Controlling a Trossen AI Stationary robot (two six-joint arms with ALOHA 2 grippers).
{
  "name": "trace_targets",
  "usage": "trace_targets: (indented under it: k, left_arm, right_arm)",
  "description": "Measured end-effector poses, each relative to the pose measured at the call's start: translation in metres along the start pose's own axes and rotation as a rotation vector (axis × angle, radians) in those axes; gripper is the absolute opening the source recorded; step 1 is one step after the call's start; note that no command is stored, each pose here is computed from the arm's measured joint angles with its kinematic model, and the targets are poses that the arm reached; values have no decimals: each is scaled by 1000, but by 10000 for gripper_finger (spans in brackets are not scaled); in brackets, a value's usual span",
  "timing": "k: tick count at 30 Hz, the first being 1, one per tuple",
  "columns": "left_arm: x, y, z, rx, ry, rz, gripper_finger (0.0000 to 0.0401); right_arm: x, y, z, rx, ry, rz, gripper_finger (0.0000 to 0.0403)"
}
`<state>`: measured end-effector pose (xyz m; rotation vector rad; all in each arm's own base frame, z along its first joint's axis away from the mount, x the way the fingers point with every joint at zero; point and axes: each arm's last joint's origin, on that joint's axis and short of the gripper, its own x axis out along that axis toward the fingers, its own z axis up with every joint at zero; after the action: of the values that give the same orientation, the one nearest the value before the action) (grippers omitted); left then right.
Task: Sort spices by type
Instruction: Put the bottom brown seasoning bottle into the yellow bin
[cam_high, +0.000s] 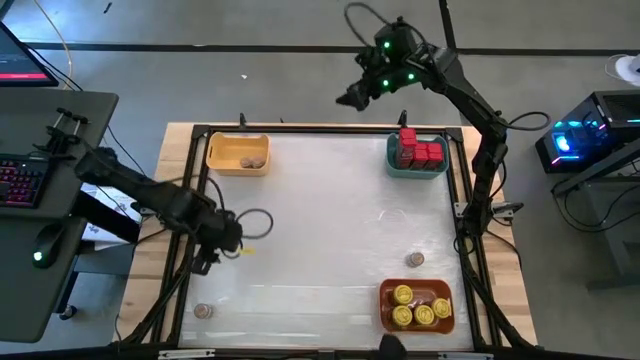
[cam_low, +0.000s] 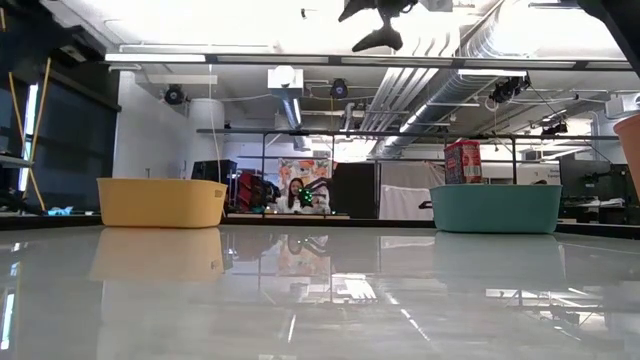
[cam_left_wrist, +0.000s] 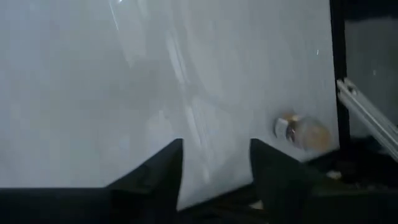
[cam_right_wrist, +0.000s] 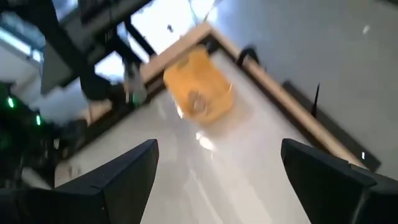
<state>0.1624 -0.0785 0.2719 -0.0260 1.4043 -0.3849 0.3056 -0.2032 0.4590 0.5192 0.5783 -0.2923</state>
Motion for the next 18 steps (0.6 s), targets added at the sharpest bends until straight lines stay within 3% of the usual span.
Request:
trace_targets:
  k: [5,8,11,14,18]
  left_arm:
    - [6,-31,17,-57,80,-74,253]
    - [11,-58,30,-87,98,-92,283]
    - [24,-88,33,-132,139,-95,296]
    - [41,-112,20,-206,220,-51,298]
    - [58,-139,0,-171,171,7,298]
  right_arm:
    - [7,19,-17,-103,136,3,336]
    - [11,33,-22,-183,156,26,336]
    - [15,46,-24,-250,153,58,336]
    - [17,57,-26,-278,148,82,336]
    - [20,67,-30,-277,158,99,336]
